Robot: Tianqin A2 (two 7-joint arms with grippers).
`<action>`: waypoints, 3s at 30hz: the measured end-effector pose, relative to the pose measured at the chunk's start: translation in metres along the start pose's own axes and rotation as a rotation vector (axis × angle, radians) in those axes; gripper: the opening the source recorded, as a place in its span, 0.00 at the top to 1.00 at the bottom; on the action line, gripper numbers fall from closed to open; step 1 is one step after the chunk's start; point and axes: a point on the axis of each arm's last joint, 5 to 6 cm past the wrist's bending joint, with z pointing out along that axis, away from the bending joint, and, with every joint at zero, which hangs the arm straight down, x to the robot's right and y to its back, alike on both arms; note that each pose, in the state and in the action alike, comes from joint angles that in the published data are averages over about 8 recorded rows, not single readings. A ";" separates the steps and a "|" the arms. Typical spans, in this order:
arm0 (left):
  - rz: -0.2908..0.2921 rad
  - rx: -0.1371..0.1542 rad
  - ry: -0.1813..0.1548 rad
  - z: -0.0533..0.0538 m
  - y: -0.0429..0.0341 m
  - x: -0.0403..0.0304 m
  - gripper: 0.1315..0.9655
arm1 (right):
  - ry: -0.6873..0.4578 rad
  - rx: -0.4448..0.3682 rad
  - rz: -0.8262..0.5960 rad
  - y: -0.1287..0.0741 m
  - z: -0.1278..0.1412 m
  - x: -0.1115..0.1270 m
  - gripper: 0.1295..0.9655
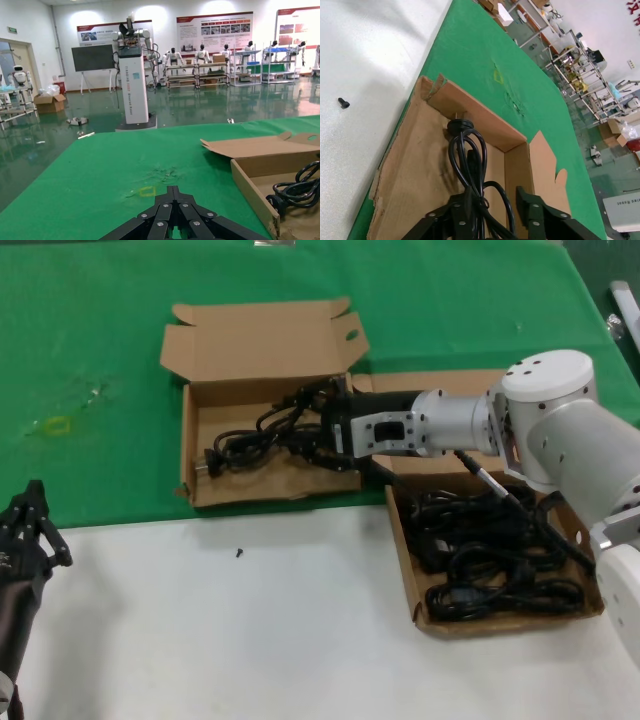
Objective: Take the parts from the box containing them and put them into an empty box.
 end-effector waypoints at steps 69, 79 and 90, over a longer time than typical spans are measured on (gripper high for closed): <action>0.000 0.000 0.000 0.000 0.0000 0.0000 0.11 | 0.388 -0.169 0.669 -0.001 -0.046 -0.125 0.00; 0.000 0.000 0.000 0.000 0.0000 0.0000 0.02 | 0.509 -0.192 0.837 -0.010 -0.075 -0.152 0.00; 0.000 0.000 0.000 0.000 0.0000 0.0000 0.00 | 0.648 -0.199 1.012 -0.026 -0.113 -0.177 0.00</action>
